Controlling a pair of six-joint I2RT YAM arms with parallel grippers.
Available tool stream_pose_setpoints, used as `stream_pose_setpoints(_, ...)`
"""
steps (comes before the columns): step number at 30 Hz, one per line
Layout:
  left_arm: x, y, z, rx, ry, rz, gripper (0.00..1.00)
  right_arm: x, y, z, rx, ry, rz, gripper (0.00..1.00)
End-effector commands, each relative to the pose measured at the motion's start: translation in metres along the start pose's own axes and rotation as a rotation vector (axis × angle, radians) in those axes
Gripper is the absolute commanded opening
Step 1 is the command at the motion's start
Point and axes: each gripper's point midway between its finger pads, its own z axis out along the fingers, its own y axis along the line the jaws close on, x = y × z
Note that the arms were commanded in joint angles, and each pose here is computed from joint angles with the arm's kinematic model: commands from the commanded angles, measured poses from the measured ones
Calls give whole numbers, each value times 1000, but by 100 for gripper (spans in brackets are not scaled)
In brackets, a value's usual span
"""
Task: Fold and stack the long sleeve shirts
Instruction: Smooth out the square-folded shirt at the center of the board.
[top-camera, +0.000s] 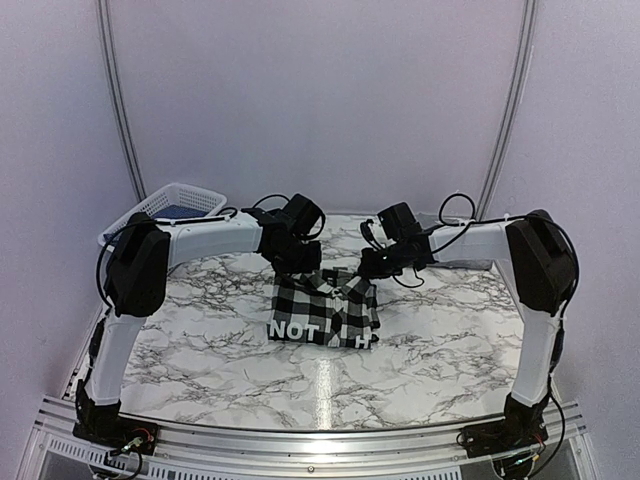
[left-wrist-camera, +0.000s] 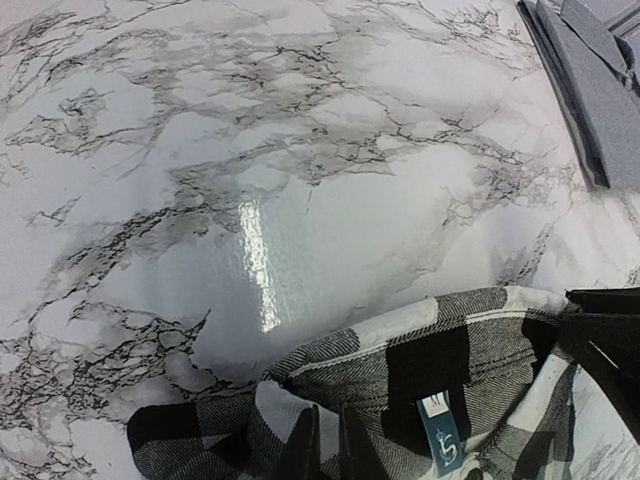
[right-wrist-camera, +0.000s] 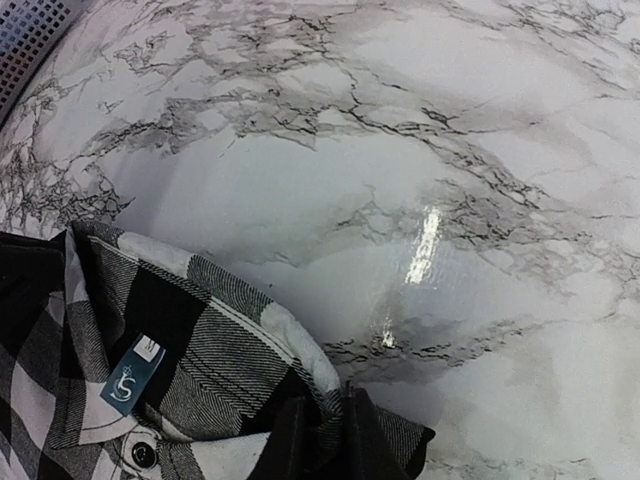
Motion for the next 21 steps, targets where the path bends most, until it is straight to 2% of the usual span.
stream_pose_setpoints(1, 0, 3, -3, -17, 7, 17, 8, -28, 15, -22, -3, -67, -17, 6)
stream_pose_setpoints(4, -2, 6, -6, -36, 3, 20, 30, -30, 18, -26, 3, -72, -24, 2)
stream_pose_setpoints(7, 4, 12, 2, -68, 27, 20, 44, -30, 20, -26, 5, -72, -27, 1)
stream_pose_setpoints(8, 6, 13, 5, -84, 37, 18, 46, -30, 21, -26, 6, -73, -29, 1)
stream_pose_setpoints(11, 14, 21, 16, -123, 61, 20, 49, -30, 23, -25, 8, -73, -30, 1)
stream_pose_setpoints(18, 22, 30, 26, -160, 73, 7, 45, -31, 25, -26, 20, -72, -34, 1)
stream_pose_setpoints(21, 18, 28, 23, -157, 61, -2, 31, -31, 27, -27, 22, -75, -38, 1)
